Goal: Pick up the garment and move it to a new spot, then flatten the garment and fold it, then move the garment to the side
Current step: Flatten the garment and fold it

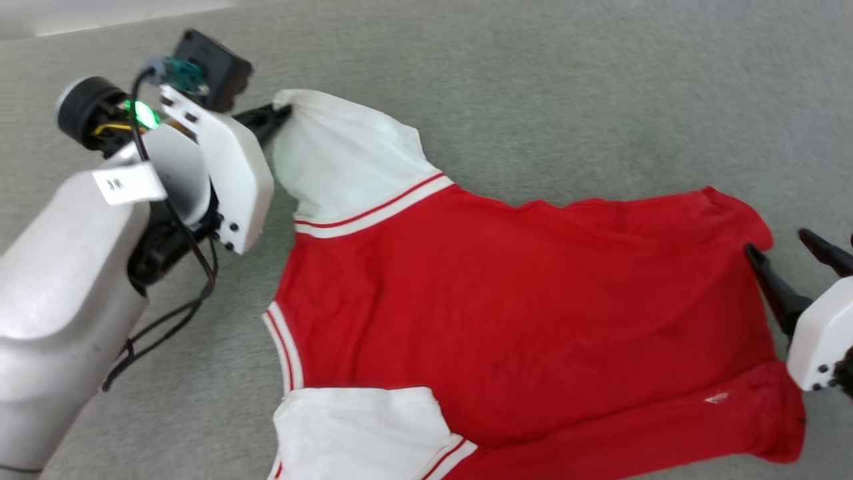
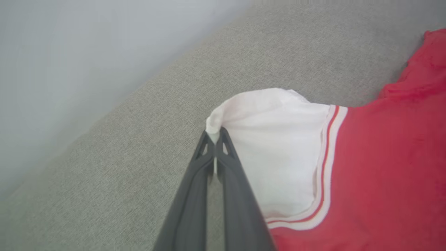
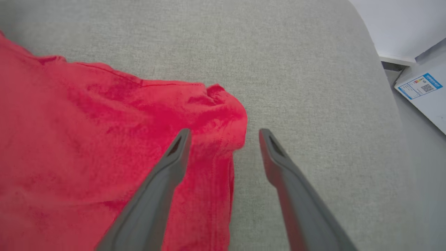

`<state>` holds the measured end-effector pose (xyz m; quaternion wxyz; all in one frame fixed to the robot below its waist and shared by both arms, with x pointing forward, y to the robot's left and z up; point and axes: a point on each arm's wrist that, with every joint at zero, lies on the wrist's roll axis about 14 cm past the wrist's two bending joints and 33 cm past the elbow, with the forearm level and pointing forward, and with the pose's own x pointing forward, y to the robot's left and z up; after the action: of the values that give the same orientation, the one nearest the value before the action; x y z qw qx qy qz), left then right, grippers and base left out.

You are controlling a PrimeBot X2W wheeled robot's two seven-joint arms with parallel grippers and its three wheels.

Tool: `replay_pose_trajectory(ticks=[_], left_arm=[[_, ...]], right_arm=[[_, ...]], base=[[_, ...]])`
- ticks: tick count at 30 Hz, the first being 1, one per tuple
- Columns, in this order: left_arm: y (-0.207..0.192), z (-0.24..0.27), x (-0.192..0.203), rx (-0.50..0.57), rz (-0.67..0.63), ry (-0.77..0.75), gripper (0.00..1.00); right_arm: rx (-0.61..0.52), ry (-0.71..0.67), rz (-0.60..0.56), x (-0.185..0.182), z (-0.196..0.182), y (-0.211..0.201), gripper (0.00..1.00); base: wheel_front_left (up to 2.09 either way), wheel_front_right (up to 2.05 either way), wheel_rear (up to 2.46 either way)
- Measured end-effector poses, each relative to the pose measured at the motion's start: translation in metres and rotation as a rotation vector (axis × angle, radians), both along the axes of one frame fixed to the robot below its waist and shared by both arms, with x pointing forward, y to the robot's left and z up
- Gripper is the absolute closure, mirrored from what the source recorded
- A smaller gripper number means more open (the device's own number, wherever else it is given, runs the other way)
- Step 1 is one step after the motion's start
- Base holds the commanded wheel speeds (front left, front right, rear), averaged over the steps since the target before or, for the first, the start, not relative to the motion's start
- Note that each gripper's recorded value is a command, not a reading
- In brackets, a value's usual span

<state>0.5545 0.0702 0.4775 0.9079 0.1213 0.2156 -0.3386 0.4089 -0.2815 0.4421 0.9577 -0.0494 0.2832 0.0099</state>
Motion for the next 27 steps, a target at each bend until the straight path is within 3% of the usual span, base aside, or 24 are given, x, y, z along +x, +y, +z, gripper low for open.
replay_pose_trajectory(ticks=[11, 21, 27], left_arm=[[0.007, 0.053, -0.051, -0.092, -0.049, -0.153, 1.00], [0.006, 0.060, -0.086, -0.132, -0.063, -0.172, 1.00], [0.011, 0.054, -0.091, -0.134, -0.051, -0.159, 1.00]], right_arm=[[-0.129, 0.217, 0.132, 0.039, -0.001, 0.004, 0.00], [-0.193, 0.467, 0.145, 0.049, -0.056, 0.000, 0.00], [-0.192, 0.538, 0.185, 0.049, -0.081, 0.011, 0.00]], base=[[0.00, 0.00, 0.00], [0.00, 0.00, 0.00], [0.00, 0.00, 0.00]])
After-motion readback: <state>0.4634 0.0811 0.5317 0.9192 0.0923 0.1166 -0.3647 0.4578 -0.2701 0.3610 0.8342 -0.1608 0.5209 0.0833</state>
